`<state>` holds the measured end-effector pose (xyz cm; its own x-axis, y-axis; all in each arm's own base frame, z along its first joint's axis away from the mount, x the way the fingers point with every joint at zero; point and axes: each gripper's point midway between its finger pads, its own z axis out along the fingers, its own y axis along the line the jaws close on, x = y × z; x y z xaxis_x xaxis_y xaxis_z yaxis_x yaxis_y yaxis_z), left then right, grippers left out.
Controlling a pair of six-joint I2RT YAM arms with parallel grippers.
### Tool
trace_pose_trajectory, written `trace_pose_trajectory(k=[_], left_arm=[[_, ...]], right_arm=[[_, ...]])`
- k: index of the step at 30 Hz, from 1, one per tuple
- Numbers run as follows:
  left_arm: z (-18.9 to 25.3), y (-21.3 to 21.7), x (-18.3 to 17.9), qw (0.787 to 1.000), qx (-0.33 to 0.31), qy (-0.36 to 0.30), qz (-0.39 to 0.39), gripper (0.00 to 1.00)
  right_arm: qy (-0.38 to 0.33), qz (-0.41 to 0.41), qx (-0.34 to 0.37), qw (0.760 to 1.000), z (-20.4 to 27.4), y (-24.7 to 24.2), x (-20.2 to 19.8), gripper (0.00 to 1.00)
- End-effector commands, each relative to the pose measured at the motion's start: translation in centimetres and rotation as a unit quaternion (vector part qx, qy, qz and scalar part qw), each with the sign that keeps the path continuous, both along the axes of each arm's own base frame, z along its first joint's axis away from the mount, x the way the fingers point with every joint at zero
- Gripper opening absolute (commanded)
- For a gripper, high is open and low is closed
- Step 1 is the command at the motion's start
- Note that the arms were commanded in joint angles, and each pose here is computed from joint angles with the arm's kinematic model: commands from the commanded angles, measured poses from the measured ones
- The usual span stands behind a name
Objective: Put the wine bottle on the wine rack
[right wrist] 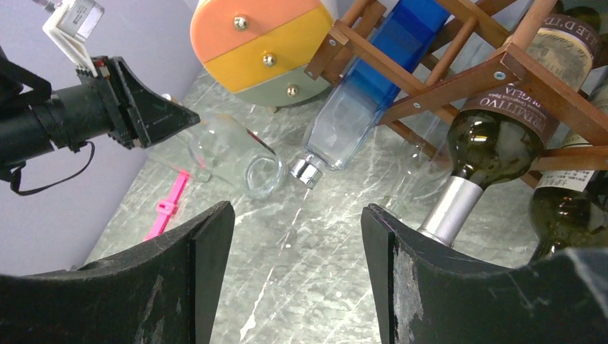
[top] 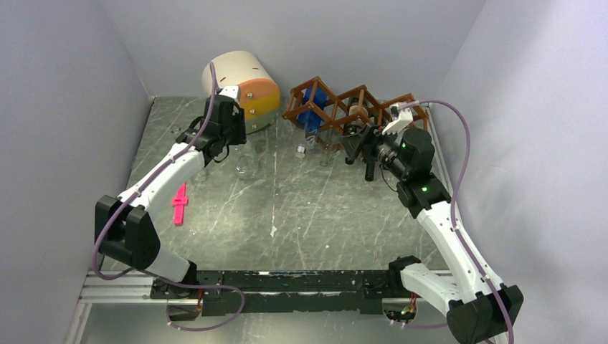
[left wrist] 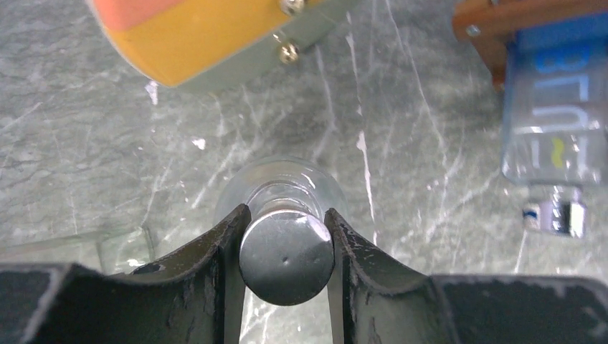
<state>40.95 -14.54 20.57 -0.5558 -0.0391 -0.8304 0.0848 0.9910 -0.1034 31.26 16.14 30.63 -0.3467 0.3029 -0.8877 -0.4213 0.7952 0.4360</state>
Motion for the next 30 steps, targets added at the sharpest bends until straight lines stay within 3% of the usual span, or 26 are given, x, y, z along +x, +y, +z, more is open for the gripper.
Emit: trace_pose_trajectory(k=[1,7,10,15,20,25,30], left_arm=[[3.4,-4.2,-3.0,0.996,-0.030,-0.014,-0.081,0.29],[4.0,-7.8,-6.1,0.988,-0.050,-0.008,-0.145,0.30],[3.4,-9.1,-7.5,0.983,-0.045,-0.002,-0.177,0.35],[2.2,-9.1,-8.5,0.981,-0.046,0.006,-0.189,0.63],[3.8,-10.0,-9.3,0.972,-0.076,-0.022,-0.220,0.83],[6.7,-9.9,-9.8,0.968,-0.099,-0.059,-0.222,0.83],[11.2,-6.9,-10.5,0.969,-0.123,-0.139,-0.163,0.81]], right_arm=[[-0.017,0.018,0.008,1.000,0.7,0.7,-0.5,0.69],[-0.012,0.028,0.012,0.999,0.3,1.1,-0.7,0.69],[-0.008,0.034,0.010,0.999,0.0,1.4,-0.8,0.69],[0.003,0.040,-0.001,0.999,-0.6,1.6,-1.0,0.69],[0.014,0.048,-0.014,0.999,-0.9,2.0,-1.2,0.69],[0.026,0.072,-0.034,0.997,-1.5,3.3,-1.5,0.69],[0.024,0.109,-0.059,0.992,-2.0,6.4,-2.5,0.70]])
